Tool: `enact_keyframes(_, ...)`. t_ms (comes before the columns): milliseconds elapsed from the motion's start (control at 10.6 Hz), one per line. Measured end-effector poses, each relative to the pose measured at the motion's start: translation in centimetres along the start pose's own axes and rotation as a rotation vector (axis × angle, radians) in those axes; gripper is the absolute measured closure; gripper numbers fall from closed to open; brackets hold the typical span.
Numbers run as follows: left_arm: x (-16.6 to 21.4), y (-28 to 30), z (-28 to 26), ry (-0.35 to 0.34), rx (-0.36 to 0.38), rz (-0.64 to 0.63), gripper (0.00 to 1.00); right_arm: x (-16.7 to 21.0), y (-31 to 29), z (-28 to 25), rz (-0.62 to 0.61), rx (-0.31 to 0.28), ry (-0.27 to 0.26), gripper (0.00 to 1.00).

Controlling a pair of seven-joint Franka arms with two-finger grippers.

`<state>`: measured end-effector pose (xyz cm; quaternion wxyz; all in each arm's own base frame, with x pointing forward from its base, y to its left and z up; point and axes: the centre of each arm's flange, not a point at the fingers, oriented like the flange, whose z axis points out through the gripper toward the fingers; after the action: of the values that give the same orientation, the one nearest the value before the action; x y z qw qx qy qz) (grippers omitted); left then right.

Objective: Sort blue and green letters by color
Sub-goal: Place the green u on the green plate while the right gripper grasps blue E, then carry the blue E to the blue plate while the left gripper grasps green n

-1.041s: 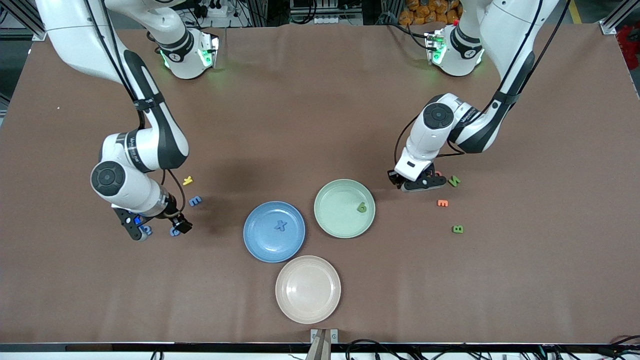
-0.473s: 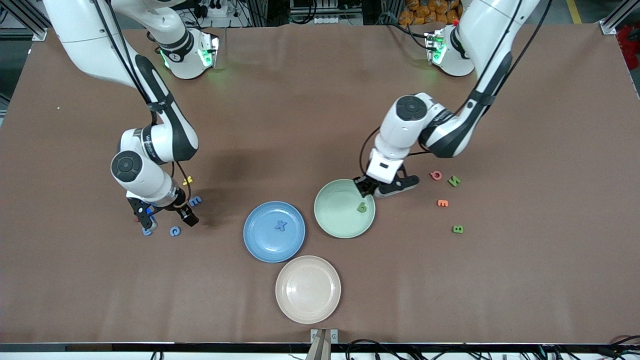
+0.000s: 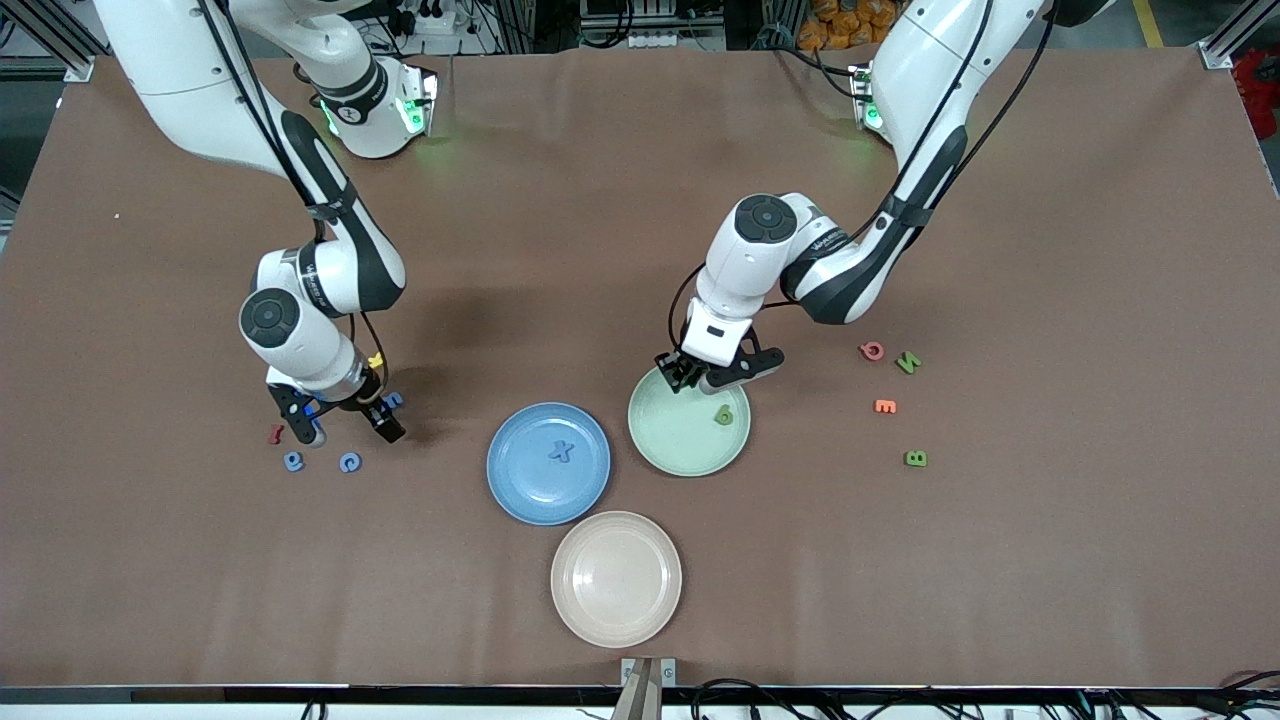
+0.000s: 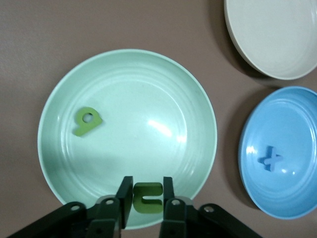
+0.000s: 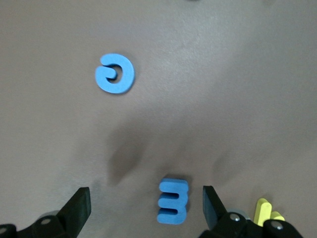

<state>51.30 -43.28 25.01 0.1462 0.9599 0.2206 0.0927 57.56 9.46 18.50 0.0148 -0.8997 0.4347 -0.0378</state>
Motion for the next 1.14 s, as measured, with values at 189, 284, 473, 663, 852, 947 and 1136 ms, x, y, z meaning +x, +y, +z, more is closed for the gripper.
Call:
enact_keyframes(189,0.9,-0.6,0.3,0.015,0.017,0.003,0.44,-0.4,0.6,0.5,0.001,-0.008,-0.004,0.07)
enact_keyframes(284,1.0,-0.8,0.4,0.015,0.029,0.003,0.30,-0.5,0.7,0.6,-0.001,-0.010,-0.006,0.16)
enact_keyframes(473,1.3,-1.6,0.8,0.012,0.087,0.008,0.04,-1.2,0.6,0.8,0.002,-0.014,-0.009,0.46)
enact_keyframes(663,4.0,-3.7,1.0,0.026,0.152,0.061,0.00,-1.6,0.8,0.5,-0.002,0.013,0.005,0.73)
enact_keyframes(852,7.0,-6.8,0.4,0.031,0.188,0.055,0.00,-1.8,0.9,0.6,-0.005,0.021,0.010,0.73)
enact_keyframes(947,8.0,-8.5,0.1,0.033,0.207,0.033,0.00,-1.8,0.9,0.6,-0.006,0.021,0.011,0.73)
enact_keyframes(1136,9.8,-13.7,-0.4,0.024,0.274,-0.024,0.00,-2.1,-0.2,0.2,-0.040,0.016,0.012,0.73)
